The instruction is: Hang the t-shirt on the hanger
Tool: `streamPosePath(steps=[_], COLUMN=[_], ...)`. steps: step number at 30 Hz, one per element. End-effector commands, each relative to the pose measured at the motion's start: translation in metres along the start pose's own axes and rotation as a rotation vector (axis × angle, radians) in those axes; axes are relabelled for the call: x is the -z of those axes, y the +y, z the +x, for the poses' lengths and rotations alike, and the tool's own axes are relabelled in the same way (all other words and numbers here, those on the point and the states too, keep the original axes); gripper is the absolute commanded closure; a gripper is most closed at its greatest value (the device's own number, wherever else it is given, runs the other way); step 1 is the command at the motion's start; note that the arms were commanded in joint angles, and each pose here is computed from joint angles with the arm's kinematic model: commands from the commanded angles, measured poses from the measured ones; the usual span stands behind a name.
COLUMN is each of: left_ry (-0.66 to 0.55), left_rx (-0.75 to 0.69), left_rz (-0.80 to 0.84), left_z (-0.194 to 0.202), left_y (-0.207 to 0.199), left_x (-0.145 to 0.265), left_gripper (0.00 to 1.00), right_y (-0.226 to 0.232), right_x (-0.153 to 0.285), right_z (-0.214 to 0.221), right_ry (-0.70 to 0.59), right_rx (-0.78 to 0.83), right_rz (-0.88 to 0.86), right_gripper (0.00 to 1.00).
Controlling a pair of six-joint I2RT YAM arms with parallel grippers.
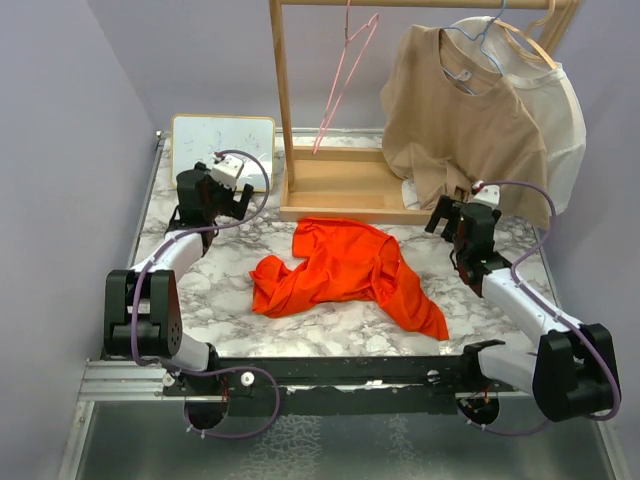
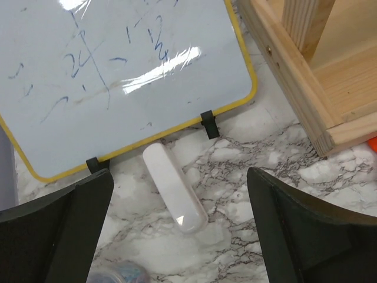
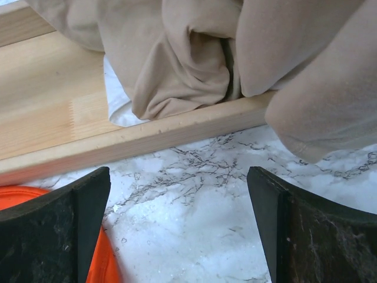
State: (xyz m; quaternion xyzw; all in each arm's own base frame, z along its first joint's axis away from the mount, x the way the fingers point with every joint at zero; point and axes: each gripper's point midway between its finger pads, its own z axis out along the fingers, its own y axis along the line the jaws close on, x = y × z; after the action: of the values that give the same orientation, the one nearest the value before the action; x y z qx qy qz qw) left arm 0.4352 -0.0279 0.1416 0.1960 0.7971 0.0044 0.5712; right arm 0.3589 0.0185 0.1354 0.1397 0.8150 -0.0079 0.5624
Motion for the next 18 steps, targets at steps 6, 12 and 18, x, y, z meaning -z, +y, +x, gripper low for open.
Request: streamPosePath(steps=[6,12,18], left_ry=[-0.111,-0.148,-0.219], left_rx=[-0.394,-0.637,-0.705], left_rz=[0.789,1.149,1.295], left_z=[-0.036,-0.046,-0.066], left_y=[-0.102,-0.179,-0.241], left_x=[0.024,0.019,-0.001], left_gripper=[0.06,0.12,0.2], right_y=[0.004,0.006,0.003], right_x=[0.005,0.013,0.029], right_z=[-0.014,-0.017,-0.017], right_ry=[0.014,0.033,0.021], right_rx=[0.063,0.098,0.079], right_rz=[-0.026,-0.049,-0.063], right_gripper=[0.0,0.0,0.0])
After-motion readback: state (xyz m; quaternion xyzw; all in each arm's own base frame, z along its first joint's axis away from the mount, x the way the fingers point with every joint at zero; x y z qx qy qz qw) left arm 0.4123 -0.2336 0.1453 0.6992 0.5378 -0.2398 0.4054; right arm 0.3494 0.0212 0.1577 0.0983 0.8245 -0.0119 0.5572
